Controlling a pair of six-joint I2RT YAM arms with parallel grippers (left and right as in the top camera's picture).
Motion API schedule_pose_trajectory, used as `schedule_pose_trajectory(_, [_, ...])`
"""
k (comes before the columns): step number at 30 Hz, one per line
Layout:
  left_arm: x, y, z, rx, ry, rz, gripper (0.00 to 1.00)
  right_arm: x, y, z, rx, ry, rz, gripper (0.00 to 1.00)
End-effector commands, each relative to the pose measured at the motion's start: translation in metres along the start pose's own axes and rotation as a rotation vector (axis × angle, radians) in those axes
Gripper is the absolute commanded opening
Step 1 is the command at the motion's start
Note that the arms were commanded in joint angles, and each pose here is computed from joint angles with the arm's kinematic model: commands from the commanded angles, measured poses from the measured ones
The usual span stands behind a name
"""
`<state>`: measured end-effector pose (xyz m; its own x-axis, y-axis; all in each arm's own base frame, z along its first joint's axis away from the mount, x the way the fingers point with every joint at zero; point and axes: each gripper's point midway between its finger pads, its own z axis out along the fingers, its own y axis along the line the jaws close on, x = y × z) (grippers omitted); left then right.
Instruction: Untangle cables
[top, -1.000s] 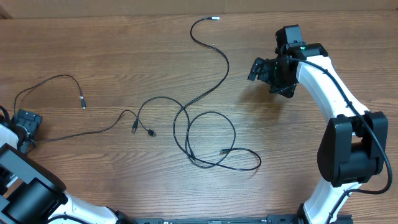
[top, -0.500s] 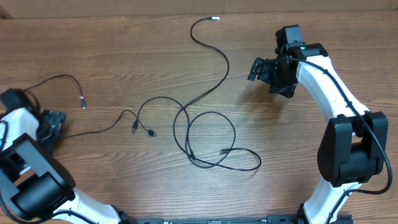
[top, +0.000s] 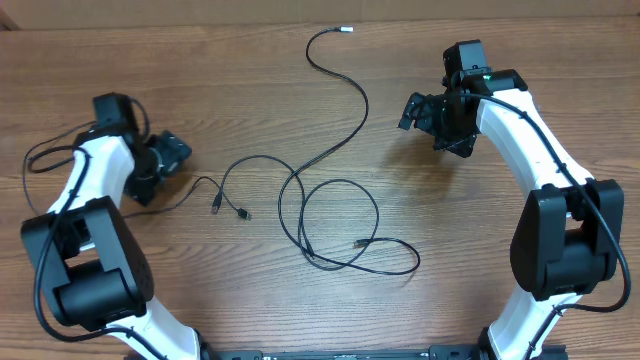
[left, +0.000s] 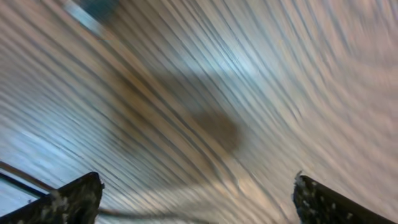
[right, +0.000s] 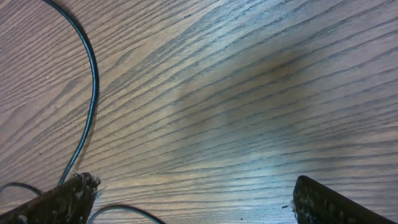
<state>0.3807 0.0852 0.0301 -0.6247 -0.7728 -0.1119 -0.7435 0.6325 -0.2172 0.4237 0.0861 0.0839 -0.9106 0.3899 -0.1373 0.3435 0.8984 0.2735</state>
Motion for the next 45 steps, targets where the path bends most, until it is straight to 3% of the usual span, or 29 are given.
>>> schedule_pose_trajectory(1, [0.032, -0.033, -0.001, 0.082, 0.099, 0.086, 0.96, 0.000, 0.001, -0.001, -0.002, -0.003, -0.003, 1.00])
schedule_pose_trajectory(10, [0.082, -0.056, 0.001, 0.047, 0.181, 0.209, 0.96, 0.000, 0.001, -0.001, -0.002, -0.003, -0.003, 1.00])
schedule_pose_trajectory(12, [0.090, -0.059, 0.001, 0.041, 0.193, 0.227, 0.91, 0.000, 0.001, -0.001, -0.002, -0.003, -0.003, 1.00])
schedule_pose_trajectory(14, [0.096, -0.060, 0.001, 0.031, 0.204, 0.241, 0.75, 0.000, 0.001, -0.001, -0.002, -0.003, -0.003, 1.00])
schedule_pose_trajectory(17, [0.097, -0.054, 0.001, -0.007, 0.195, 0.250, 0.66, 0.000, 0.001, -0.001, -0.002, -0.003, -0.003, 1.00])
schedule_pose_trajectory(20, [0.095, -0.051, 0.002, -0.026, 0.184, 0.251, 0.49, 0.000, 0.001, -0.001, -0.002, -0.003, -0.003, 1.00])
schedule_pose_trajectory(25, [0.096, -0.045, 0.001, -0.053, 0.187, 0.251, 0.50, 0.000, 0.001, -0.001, -0.002, -0.003, -0.003, 1.00])
schedule_pose_trajectory(28, [0.092, -0.040, 0.001, -0.082, 0.168, 0.252, 0.42, 0.000, 0.001, -0.001, -0.002, -0.003, -0.003, 1.00])
schedule_pose_trajectory(35, [0.086, -0.042, 0.002, -0.072, 0.149, 0.246, 0.04, 0.000, 0.001, -0.001, -0.002, -0.003, -0.003, 1.00])
schedule_pose_trajectory(40, [0.071, -0.056, -0.012, 0.041, 0.182, 0.184, 0.04, 0.000, 0.001, -0.001, -0.002, -0.003, -0.003, 1.00])
schedule_pose_trajectory(45, [0.006, -0.063, -0.042, 0.148, 0.066, 0.088, 0.04, 0.000, 0.001, -0.001, -0.002, -0.003, -0.003, 1.00])
